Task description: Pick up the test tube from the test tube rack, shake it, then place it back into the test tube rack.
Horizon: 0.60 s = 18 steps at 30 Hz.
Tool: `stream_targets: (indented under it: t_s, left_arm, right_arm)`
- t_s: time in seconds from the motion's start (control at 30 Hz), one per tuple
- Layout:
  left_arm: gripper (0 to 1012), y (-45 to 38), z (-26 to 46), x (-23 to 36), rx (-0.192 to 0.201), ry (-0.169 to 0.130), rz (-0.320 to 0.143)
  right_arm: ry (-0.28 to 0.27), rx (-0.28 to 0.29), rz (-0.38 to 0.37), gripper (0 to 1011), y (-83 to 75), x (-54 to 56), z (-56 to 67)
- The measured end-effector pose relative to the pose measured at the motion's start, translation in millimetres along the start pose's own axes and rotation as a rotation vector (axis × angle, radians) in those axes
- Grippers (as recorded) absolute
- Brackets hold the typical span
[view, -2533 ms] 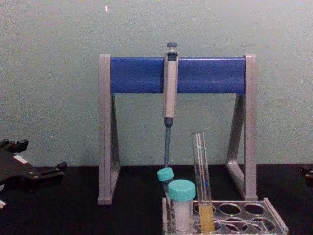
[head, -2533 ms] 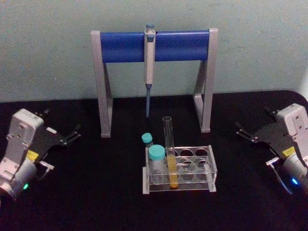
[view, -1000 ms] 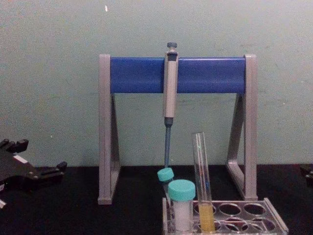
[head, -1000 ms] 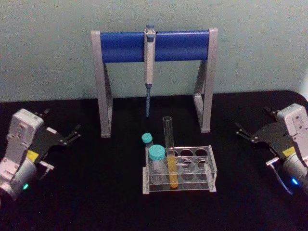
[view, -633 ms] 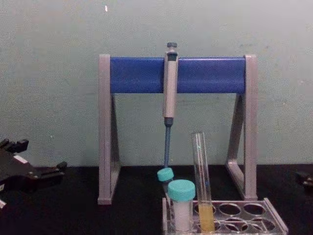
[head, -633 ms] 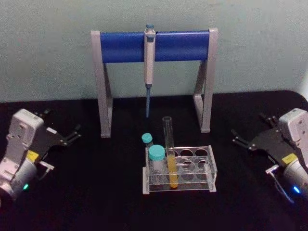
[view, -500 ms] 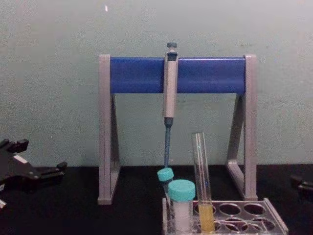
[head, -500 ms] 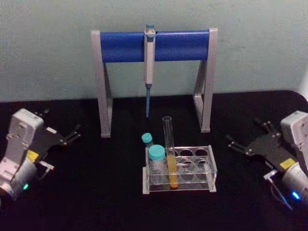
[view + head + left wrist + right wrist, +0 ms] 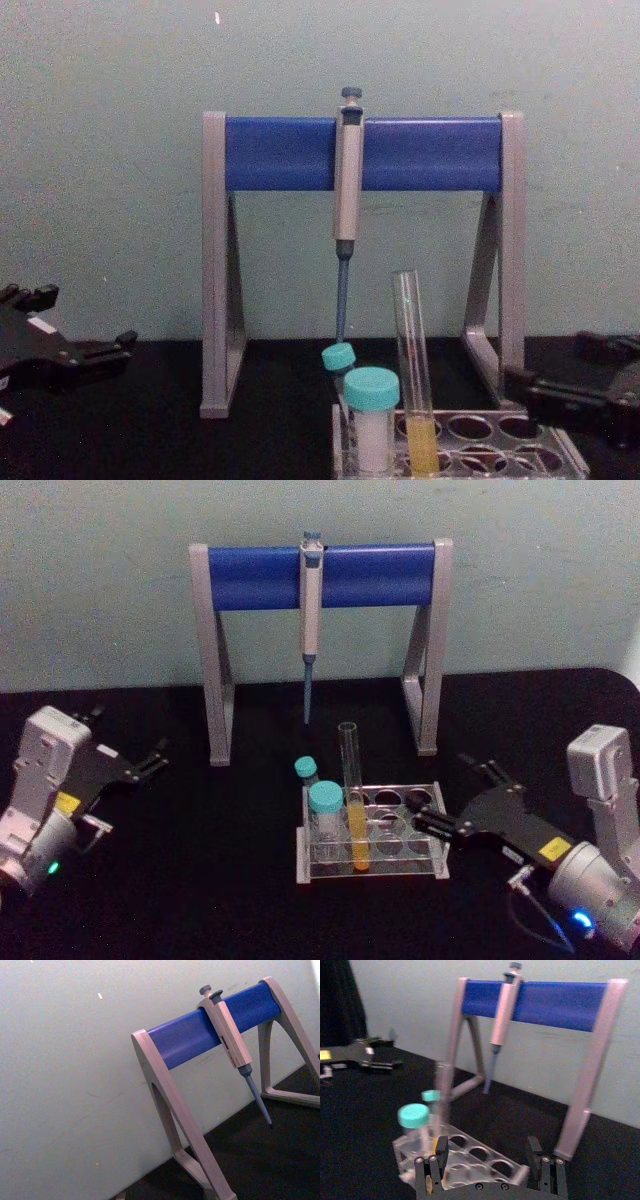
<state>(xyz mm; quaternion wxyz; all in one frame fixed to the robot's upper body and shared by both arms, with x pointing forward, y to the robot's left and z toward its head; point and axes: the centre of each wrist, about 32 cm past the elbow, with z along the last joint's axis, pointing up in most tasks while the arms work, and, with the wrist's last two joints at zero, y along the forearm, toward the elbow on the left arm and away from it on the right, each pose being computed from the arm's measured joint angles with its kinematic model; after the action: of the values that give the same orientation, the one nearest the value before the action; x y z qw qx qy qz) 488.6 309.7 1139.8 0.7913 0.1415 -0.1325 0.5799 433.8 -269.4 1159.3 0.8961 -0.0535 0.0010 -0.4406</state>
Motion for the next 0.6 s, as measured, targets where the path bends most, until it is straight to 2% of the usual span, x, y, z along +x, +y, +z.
stream_targets:
  t_s: [0.23, 0.6]
  left_arm:
    - [1001, 0.0, 0.0, 0.0, 0.0, 0.0, 0.0]
    - [1001, 0.0, 0.0, 0.0, 0.0, 0.0, 0.0]
  right_arm:
    - [0.037, 0.002, 0.082, 1000, 11.0, -10.0, 6.8]
    - [0.05, 0.0, 0.14, 1000, 45.2, -7.8, 14.2]
